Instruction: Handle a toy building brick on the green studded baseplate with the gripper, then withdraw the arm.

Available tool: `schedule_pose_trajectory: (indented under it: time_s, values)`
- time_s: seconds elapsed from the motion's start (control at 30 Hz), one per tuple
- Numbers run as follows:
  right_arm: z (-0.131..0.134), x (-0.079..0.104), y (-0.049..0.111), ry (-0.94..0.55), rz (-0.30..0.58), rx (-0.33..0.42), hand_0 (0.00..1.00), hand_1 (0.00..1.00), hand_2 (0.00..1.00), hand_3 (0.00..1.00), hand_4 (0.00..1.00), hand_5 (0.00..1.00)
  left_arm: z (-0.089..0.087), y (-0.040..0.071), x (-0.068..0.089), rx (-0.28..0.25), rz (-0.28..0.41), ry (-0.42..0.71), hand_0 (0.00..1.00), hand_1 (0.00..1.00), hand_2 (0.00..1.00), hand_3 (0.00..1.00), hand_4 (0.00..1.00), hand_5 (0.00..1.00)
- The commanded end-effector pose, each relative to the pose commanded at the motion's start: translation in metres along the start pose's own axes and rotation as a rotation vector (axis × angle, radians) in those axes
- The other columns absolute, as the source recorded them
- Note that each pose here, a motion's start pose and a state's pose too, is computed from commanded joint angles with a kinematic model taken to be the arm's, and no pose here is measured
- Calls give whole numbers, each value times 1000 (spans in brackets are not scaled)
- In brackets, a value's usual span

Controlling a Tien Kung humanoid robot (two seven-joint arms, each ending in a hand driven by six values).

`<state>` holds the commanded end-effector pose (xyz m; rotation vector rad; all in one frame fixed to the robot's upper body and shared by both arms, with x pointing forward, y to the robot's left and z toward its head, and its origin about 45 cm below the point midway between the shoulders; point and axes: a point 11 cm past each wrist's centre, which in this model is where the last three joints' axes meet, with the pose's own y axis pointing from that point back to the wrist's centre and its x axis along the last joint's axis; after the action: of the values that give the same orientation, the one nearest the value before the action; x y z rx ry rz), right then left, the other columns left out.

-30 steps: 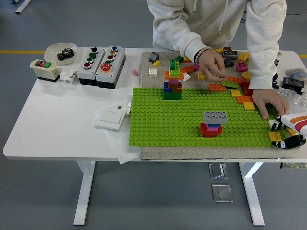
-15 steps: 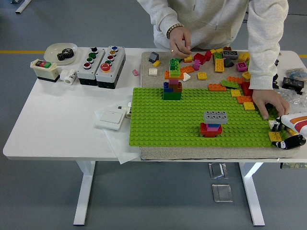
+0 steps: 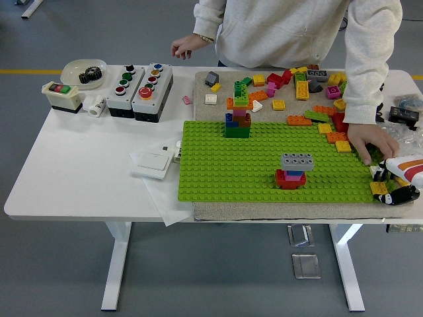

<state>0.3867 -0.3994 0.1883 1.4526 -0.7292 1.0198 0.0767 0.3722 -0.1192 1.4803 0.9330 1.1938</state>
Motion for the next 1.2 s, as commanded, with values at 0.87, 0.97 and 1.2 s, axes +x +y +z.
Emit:
schedule_pose_trajectory:
  time_s: [0.87,0.97,1.2]
  values:
    - [-3,-3,-2,80,-10,19,553,555,588,585,755,358,0,0,-1,-1,-2,1,775,725,647,562,588,612]
    - [-3,-3,-2,86,-5,23,553,555,588,585,755,358,0,0,-1,-1,-2,1,775,725,647,562,588,612]
    - [-4,-2,-2,92,7,35,515,521,574,565,732,355,0,0,-1,0,-3,1,775,725,647,562,588,612]
